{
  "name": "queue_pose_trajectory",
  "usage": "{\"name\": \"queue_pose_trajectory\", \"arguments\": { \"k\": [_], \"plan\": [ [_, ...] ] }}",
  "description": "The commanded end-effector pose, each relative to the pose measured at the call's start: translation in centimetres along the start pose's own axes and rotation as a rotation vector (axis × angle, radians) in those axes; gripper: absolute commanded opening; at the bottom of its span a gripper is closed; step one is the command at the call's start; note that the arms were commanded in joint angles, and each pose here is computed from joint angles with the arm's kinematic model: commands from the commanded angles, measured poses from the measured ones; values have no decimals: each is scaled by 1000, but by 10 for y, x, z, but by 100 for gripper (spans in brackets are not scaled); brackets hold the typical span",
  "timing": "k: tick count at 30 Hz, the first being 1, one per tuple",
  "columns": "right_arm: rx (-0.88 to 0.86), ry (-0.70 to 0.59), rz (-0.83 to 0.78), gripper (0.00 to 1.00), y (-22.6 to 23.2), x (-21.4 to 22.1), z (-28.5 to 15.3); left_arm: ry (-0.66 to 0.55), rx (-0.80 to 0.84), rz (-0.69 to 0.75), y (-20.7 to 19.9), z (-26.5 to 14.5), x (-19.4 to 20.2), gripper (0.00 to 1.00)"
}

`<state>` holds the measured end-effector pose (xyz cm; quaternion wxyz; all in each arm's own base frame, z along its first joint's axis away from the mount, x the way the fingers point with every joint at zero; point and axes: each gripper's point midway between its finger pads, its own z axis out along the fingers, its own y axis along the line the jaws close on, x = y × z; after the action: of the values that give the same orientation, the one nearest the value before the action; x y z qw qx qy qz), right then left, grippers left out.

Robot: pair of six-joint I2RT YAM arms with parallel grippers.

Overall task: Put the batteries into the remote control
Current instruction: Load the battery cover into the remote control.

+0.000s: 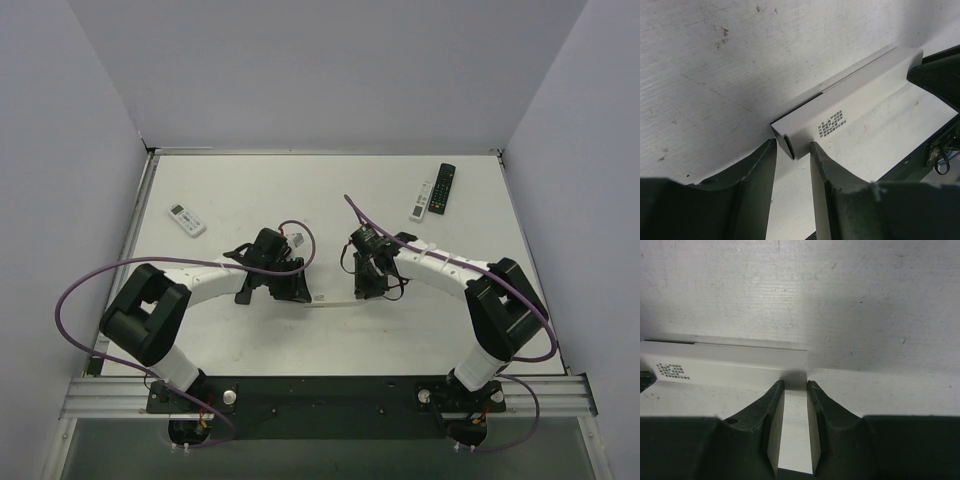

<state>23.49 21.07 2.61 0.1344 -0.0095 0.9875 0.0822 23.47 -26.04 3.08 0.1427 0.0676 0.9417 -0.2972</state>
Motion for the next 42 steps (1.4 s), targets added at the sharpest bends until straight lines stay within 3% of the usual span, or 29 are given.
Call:
{"name": "queue_pose_trajectory", "arguments": {
  "k": [1,7,18,22,27,35,41,42],
  "plan": [
    [92,59,-31,16,-19,17,9,21,-24,9,3,3,3,42],
    [49,92,-40,12,-6,23,15,22,33,9,-8,4,2,36],
    [-129,93,-33,16,38,16,16,16,159,14,-32,0,-3,28],
    [-184,90,-65,19,53,16,13,14,198,16,-38,0,-3,9],
    [-194,91,-71,21,54,16,15,4,233,16,-41,-2,-4,9],
    [-78,-101,-32,46,16,-22,-18,-35,73,-28,1,-3,-6,9],
    [-38,-309,-19,66,-12,-58,-68,-101,39,-44,11,-13,-19,25],
    [-43,-352,-24,70,-15,-64,-81,-115,39,-50,12,-15,-23,33]
  ]
}}
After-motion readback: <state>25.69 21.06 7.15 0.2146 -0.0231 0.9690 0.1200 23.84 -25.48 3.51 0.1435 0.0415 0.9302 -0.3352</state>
